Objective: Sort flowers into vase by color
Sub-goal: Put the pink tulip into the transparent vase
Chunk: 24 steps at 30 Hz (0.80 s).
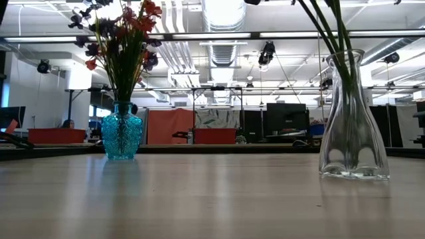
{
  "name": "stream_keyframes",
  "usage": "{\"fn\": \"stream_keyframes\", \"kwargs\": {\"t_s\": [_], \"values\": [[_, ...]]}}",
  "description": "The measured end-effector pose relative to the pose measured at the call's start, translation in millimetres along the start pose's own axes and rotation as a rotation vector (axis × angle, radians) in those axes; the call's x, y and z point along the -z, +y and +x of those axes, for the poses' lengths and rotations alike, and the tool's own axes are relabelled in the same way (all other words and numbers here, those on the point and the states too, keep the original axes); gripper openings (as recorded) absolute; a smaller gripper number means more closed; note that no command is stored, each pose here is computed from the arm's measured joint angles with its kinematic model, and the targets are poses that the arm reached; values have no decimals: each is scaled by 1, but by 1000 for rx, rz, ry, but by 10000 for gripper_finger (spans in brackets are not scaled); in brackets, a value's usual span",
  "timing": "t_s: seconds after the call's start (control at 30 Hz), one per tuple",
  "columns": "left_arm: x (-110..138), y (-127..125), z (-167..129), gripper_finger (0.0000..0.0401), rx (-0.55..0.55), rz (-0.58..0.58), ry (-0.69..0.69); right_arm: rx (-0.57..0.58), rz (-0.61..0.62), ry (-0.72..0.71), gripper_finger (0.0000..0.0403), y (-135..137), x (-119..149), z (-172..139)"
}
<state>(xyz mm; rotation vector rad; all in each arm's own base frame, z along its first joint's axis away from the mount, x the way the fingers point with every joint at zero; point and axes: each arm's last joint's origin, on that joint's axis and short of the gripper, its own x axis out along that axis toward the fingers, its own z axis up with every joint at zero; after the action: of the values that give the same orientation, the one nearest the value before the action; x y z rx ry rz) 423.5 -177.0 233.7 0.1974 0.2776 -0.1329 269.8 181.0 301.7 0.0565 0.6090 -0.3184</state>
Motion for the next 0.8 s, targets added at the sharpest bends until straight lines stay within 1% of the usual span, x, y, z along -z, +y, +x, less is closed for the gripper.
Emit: {"fn": "stream_keyframes", "kwargs": {"t_s": [0.07,0.13,0.2,0.3,0.37,0.4,0.47,0.57,0.8], "values": [[0,0,0,400,-13,-10,0,1,-20,-3,80,1,1,1],[1,1,0,400,-14,-28,2,8,-45,-2,102,1,1,2],[6,2,1,400,-10,-43,35,15,-54,-7,131,1,1,1],[15,-1,3,400,25,-37,81,12,-41,-24,178,0,-1,-2],[14,-1,3,400,24,-39,74,7,-36,-32,205,0,-3,-2],[12,-1,3,400,15,-40,62,3,-38,-35,217,0,-3,-2],[11,1,3,400,-44,-59,56,-5,-41,-39,236,1,-4,-2],[12,5,4,400,-129,-66,62,-16,-45,-30,254,2,-3,-1],[8,6,5,400,-125,-60,15,-12,-51,-22,266,1,-2,1]]}}
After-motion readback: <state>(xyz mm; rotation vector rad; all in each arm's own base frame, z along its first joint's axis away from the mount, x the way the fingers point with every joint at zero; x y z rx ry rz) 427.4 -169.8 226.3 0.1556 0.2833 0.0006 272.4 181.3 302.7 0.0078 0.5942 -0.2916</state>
